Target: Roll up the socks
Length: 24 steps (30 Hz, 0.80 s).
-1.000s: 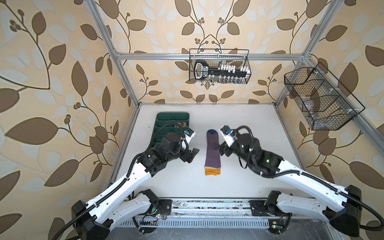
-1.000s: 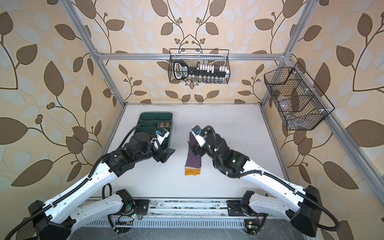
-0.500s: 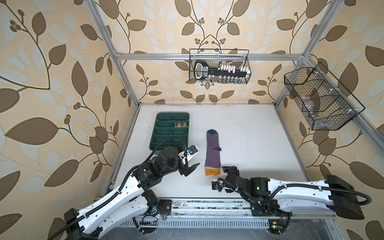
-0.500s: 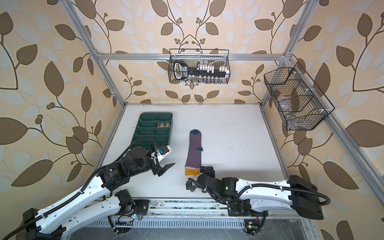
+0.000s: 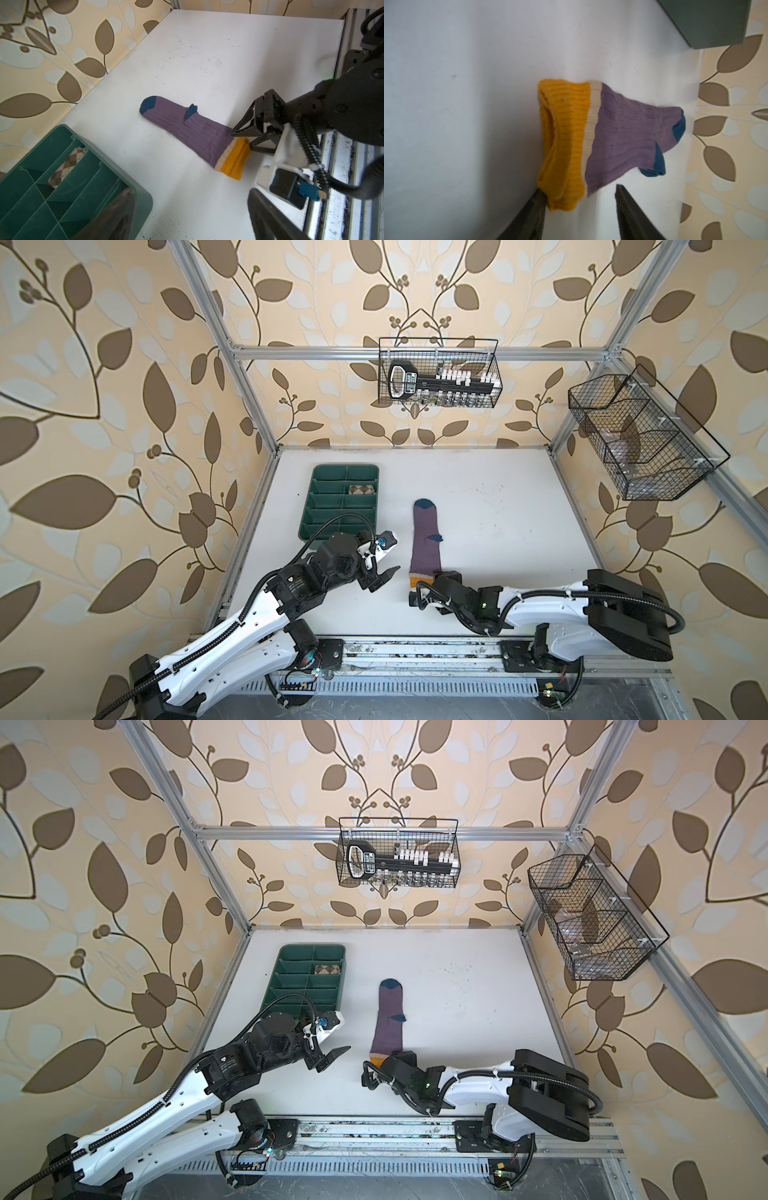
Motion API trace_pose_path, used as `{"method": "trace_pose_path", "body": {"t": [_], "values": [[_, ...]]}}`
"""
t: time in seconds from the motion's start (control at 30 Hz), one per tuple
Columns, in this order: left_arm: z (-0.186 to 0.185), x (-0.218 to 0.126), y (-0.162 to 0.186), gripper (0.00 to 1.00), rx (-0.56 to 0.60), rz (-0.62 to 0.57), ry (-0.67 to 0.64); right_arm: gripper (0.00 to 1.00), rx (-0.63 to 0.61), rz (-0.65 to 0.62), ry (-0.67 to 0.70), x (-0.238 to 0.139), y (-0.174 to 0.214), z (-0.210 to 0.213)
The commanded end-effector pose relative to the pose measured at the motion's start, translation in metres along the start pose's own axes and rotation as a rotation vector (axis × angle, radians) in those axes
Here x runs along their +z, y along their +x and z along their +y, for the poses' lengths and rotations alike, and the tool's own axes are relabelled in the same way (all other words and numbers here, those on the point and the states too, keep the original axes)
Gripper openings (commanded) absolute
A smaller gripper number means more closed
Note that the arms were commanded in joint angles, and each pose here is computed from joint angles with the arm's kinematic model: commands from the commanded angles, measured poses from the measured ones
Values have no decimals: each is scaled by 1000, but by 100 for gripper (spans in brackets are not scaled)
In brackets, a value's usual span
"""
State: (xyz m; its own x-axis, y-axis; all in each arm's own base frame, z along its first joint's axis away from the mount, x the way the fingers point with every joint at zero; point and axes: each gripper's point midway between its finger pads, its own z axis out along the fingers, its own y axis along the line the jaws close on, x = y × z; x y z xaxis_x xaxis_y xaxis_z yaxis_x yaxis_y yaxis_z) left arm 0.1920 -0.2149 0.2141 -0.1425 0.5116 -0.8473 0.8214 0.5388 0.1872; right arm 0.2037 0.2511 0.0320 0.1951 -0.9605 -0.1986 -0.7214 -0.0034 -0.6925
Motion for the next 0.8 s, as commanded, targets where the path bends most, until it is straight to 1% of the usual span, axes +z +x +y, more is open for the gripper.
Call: {"method": "trace_pose_path", "body": {"t": [0.0, 0.03, 0.1, 0.13, 0.2, 0.27, 0.33, 0.47, 0.6, 0.77], "values": [[0, 0, -8, 86, 13, -43, -11, 38, -2, -9, -64, 8, -5, 9], [0, -1, -8, 86, 15, -45, -13, 31, -3, -3, -80, 8, -5, 11], [1, -4, -10, 86, 24, -52, -18, 21, 0, 4, -127, 6, -4, 17], [1, -6, -12, 86, 32, -58, -22, 16, 10, 10, -162, 4, -3, 20], [2, -12, -18, 85, 44, -76, -27, 11, 45, 19, -233, -2, -2, 24], [4, -19, -26, 85, 59, -90, -31, 10, 111, 18, -325, -10, -5, 27], [3, -27, -34, 84, 84, -98, -24, 10, 213, 12, -418, -18, -8, 23], [-6, -38, -42, 83, 149, -78, 34, 11, 393, -40, -626, -32, -19, 14], [-15, -35, -34, 81, 272, 10, 69, 12, 520, -56, -788, -35, -21, 12], [-39, -10, -7, 80, 485, 155, 98, 13, 628, 16, -947, -25, -18, 16]]}}
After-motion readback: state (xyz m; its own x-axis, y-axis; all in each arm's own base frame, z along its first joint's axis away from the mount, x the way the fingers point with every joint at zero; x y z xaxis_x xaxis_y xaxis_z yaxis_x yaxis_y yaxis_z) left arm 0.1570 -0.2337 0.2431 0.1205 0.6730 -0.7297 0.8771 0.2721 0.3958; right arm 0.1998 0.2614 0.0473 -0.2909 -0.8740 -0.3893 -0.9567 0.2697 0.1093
